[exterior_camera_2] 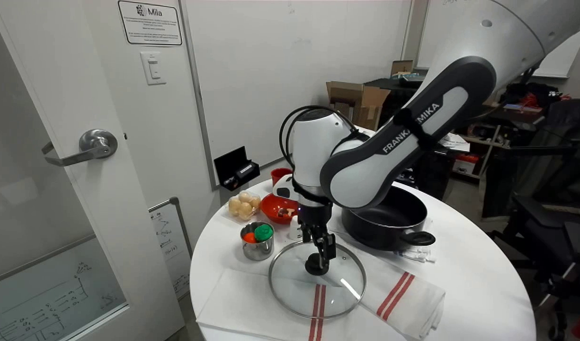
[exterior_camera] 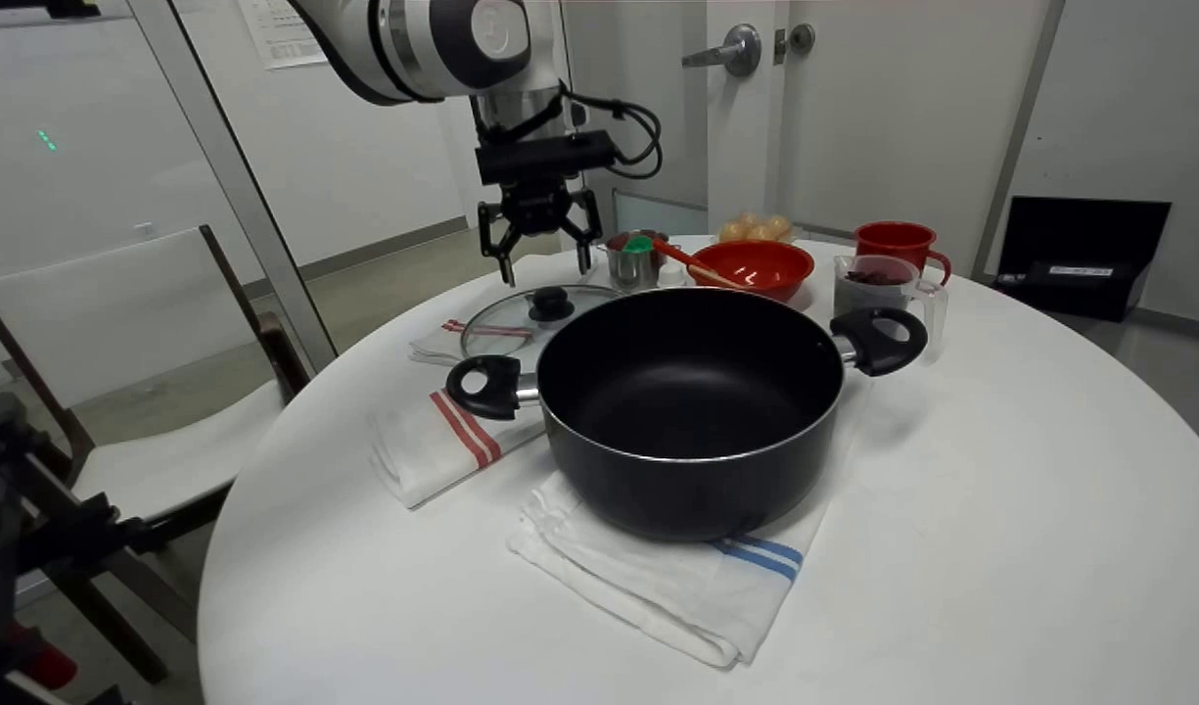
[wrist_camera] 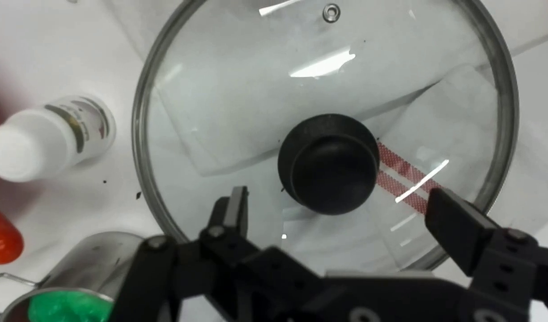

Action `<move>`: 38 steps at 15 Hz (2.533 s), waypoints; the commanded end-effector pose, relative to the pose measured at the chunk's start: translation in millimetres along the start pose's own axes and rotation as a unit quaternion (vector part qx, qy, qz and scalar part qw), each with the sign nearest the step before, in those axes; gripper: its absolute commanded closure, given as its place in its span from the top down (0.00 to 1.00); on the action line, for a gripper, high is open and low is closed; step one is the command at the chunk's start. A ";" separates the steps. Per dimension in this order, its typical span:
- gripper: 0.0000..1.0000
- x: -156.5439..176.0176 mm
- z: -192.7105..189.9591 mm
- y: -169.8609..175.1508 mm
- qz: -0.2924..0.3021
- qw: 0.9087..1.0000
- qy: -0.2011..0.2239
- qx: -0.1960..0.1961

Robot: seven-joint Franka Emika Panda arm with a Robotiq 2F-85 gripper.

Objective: Place the lid on the pot

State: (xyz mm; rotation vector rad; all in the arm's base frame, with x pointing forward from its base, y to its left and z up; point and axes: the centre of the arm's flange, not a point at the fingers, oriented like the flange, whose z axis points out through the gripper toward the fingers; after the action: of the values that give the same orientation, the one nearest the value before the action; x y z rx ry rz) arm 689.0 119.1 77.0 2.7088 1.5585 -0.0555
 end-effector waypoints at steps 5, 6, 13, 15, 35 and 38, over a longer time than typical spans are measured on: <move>1.00 13.1 23.1 25.1 -0.007 1.000 -0.024 0.017; 1.00 13.2 22.9 26.1 -0.006 1.000 -0.025 0.018; 0.44 14.5 18.3 30.3 -0.011 0.999 -0.023 0.020; 0.31 14.8 16.1 30.6 -0.012 0.999 -0.022 0.021; 0.25 5.9 -103.5 -9.7 -0.060 0.997 0.048 0.020; 0.25 -2.1 -127.2 -16.5 -0.062 0.997 0.049 0.020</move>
State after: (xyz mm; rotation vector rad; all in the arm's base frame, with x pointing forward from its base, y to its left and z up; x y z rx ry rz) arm 702.0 140.4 164.9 2.6838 1.7389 0.0238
